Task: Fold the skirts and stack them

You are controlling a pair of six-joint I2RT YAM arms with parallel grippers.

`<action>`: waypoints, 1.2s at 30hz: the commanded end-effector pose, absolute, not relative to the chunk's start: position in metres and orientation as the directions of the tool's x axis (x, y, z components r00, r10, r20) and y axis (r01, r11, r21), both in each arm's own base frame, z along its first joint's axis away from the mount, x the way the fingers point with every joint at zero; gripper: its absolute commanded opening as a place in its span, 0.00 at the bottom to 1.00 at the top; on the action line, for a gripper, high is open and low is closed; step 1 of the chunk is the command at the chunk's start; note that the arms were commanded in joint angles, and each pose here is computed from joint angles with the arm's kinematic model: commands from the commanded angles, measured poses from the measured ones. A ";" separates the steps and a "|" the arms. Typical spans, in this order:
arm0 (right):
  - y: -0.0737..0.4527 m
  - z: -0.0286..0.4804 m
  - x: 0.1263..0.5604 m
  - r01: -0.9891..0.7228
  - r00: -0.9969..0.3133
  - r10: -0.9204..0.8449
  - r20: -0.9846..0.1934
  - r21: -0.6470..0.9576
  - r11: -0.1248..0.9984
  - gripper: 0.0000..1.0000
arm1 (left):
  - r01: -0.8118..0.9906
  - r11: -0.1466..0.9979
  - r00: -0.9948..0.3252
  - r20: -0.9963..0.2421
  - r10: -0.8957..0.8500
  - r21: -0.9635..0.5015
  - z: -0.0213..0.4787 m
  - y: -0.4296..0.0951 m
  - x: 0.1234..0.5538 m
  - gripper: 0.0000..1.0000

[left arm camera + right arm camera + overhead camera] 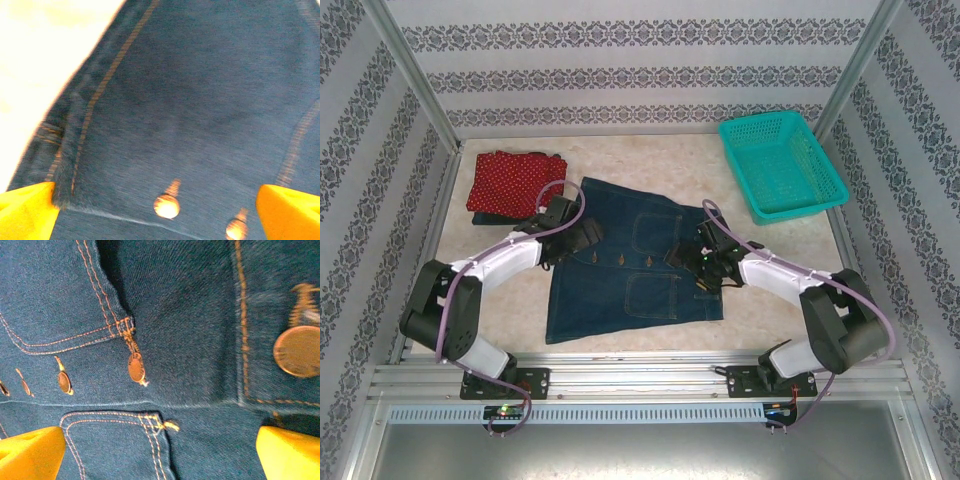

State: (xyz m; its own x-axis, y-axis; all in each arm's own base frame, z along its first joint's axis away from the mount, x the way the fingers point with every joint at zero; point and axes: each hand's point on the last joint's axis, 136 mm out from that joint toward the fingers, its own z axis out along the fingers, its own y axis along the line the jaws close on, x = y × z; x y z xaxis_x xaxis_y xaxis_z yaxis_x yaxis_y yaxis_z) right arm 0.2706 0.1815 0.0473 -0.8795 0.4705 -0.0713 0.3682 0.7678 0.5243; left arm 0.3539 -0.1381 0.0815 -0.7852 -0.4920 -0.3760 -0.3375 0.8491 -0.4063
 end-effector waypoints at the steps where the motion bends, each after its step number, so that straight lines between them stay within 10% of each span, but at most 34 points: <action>1: 0.183 0.087 0.294 0.271 -0.877 0.435 -0.206 0.536 0.800 0.98 | -0.245 0.825 -0.799 -0.376 -0.470 -0.510 0.108 -0.164 0.370 1.00; 20: 0.183 0.047 0.352 0.294 -0.895 0.406 -0.184 0.441 0.848 0.98 | -0.426 0.814 -0.622 -0.525 -0.581 -0.396 0.137 -0.113 0.378 1.00; 27: 0.150 0.086 0.397 0.244 -0.862 0.392 -0.323 0.413 0.878 0.98 | -0.179 0.885 -0.857 -0.373 -0.355 -0.430 0.103 -0.199 0.440 1.00; 36: 0.155 0.082 0.470 0.210 -0.863 0.372 -0.342 0.426 0.880 0.98 | -0.150 0.899 -0.810 -0.471 -0.350 -0.411 0.086 -0.208 0.552 1.00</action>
